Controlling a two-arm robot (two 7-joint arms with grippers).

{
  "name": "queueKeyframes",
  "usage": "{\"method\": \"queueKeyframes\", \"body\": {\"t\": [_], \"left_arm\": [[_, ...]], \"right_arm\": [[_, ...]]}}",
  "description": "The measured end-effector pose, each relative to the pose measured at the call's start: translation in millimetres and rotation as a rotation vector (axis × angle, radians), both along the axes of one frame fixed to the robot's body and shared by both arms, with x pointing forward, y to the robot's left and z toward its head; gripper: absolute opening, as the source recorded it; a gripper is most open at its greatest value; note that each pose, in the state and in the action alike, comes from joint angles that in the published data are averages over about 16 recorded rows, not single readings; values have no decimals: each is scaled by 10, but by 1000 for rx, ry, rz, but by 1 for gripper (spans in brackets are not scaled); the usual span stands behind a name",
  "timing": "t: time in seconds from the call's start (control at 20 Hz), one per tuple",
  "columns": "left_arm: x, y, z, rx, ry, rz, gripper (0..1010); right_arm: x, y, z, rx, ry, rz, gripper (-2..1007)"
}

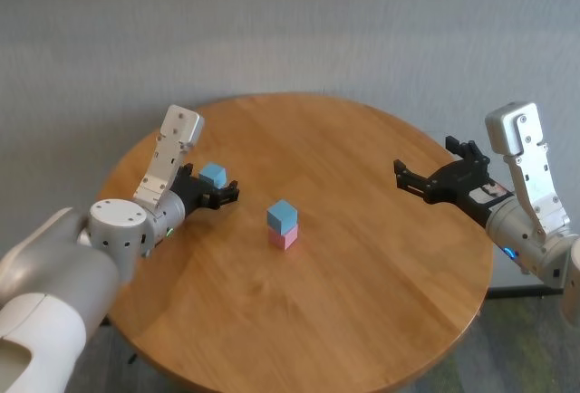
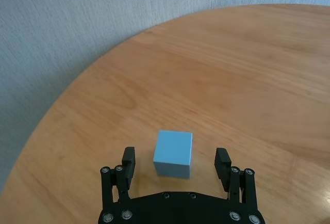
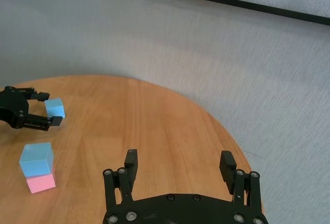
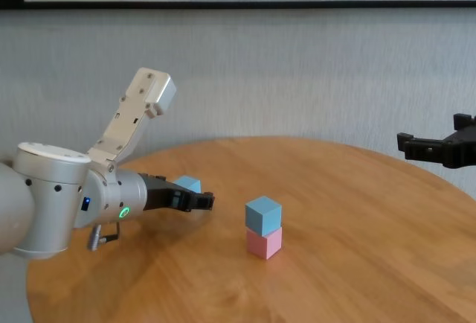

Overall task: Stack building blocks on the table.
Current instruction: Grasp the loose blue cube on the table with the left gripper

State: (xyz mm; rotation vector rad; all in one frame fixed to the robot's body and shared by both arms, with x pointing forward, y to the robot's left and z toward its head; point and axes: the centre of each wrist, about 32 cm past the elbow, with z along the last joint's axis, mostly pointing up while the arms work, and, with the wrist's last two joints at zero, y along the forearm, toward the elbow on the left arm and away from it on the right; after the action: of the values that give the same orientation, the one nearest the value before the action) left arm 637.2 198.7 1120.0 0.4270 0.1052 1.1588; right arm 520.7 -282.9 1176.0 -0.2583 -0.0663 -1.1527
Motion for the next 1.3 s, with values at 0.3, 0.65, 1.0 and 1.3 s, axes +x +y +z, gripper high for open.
{"method": "queueKeyframes", "body": {"t": [0.3,0.65,1.0,1.3], "left_arm": [[17,0,-12,2,-6,-4,1002],[25,8,-20,2,-8,-2,998],[24,29,-42,-5,-2,4,931],[22,46,-55,-8,6,8,791]], "right_arm": [[0,0,0,0,0,0,1005],[0,0,0,0,0,0,1005],[0,0,0,0,0,0,1005],[0,0,0,0,0,0,1005]]}}
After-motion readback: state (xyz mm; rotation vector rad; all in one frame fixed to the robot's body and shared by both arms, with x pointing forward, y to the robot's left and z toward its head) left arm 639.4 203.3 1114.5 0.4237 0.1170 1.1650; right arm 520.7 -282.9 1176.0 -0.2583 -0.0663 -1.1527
